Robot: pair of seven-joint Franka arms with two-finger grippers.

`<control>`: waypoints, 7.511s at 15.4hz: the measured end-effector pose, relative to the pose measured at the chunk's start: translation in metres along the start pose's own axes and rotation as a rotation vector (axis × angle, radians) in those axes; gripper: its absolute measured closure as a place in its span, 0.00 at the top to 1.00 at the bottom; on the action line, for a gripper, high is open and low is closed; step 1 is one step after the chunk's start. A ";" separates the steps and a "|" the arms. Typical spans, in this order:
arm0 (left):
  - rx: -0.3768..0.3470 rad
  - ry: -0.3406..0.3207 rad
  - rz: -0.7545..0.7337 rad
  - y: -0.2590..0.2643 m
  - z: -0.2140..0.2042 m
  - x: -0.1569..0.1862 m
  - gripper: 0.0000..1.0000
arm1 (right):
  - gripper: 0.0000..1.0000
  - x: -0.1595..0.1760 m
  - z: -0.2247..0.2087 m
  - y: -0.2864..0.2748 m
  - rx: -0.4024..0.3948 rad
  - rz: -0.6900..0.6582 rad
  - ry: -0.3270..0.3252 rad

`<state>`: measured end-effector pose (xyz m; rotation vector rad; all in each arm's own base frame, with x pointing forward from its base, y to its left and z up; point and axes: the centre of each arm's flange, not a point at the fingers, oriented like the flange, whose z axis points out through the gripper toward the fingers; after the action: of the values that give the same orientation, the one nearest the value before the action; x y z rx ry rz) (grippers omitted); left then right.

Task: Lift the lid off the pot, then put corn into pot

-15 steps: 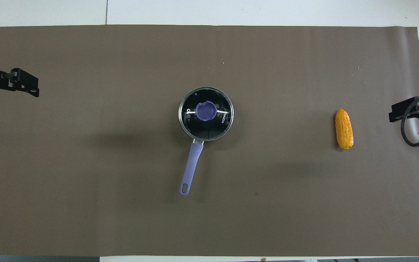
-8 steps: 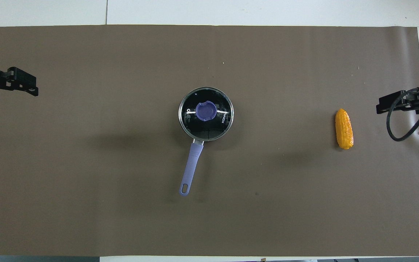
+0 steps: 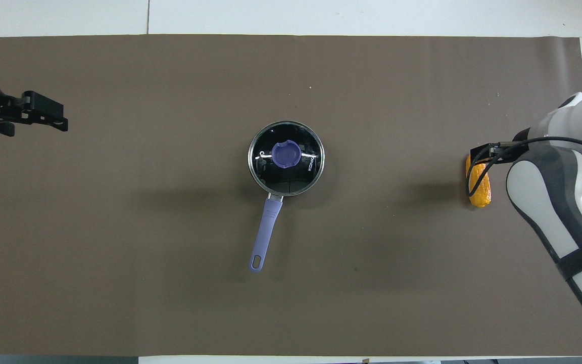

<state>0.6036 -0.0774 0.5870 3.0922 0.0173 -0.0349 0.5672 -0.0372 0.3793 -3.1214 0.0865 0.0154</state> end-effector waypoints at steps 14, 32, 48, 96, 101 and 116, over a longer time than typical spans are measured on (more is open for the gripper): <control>-0.015 0.010 -0.041 0.384 0.186 -0.082 1.00 | 0.70 -0.023 0.080 0.021 -0.007 -0.039 -0.034; 0.055 0.055 -0.089 0.369 0.190 -0.054 0.99 | 0.40 0.021 -0.093 -0.051 0.004 -0.141 -0.164; 0.043 0.065 -0.119 0.365 0.190 -0.049 0.68 | 0.40 0.025 -0.106 -0.075 0.010 -0.111 -0.162; 0.029 0.065 0.072 -0.122 0.213 -0.016 1.00 | 1.00 0.012 -0.235 -0.047 -0.030 0.026 -0.097; 0.022 0.034 0.041 -0.112 0.102 -0.001 1.00 | 1.00 -0.005 -0.196 -0.037 -0.031 0.001 -0.157; 0.051 -0.078 0.051 -0.068 0.013 -0.066 1.00 | 1.00 -0.018 -0.205 0.008 -0.024 0.026 -0.126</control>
<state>0.5370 -0.0111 0.5724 3.1382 -0.0658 -0.1566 0.5506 -0.0480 0.5841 -3.1338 0.1255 0.2152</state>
